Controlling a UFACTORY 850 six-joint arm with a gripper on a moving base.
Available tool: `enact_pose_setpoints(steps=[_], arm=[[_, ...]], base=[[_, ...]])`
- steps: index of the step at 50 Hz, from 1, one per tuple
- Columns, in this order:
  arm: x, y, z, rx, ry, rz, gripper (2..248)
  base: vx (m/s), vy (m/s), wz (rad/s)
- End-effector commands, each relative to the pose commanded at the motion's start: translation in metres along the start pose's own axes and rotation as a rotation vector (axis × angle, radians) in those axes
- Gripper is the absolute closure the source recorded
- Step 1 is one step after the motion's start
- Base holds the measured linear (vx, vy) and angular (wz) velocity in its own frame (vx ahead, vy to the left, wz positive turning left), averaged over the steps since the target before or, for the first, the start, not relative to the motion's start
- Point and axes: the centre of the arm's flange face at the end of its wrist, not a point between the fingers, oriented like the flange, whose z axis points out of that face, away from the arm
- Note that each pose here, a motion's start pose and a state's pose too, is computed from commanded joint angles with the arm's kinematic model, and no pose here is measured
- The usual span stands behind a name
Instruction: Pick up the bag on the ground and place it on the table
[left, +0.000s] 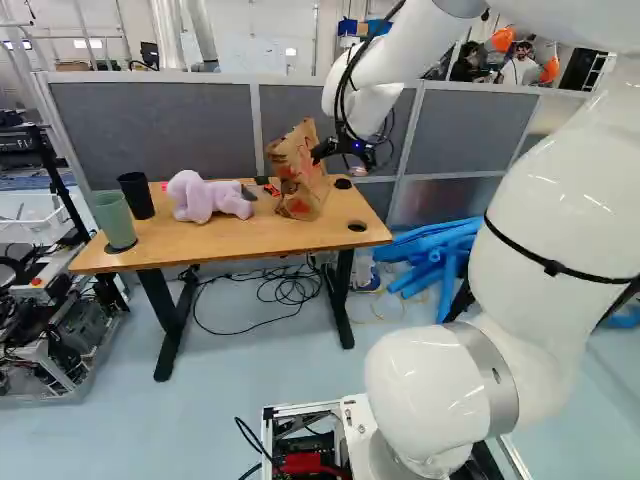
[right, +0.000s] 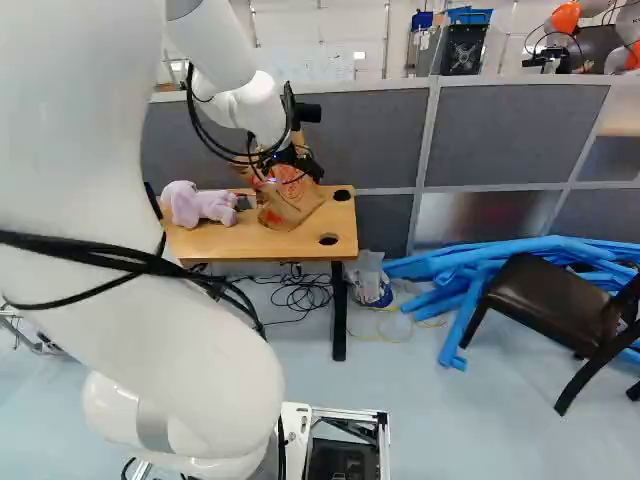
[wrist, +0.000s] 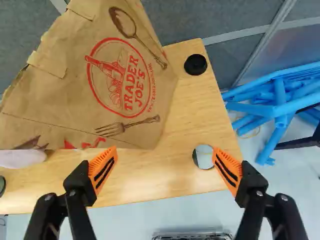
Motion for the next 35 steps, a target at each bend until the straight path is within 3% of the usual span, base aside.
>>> enact_pose_setpoints(steps=[35], arm=[[-0.112,0.027,0.008,-0.017,0.230,-0.070,3]], base=[[0.000,0.000,0.000]])
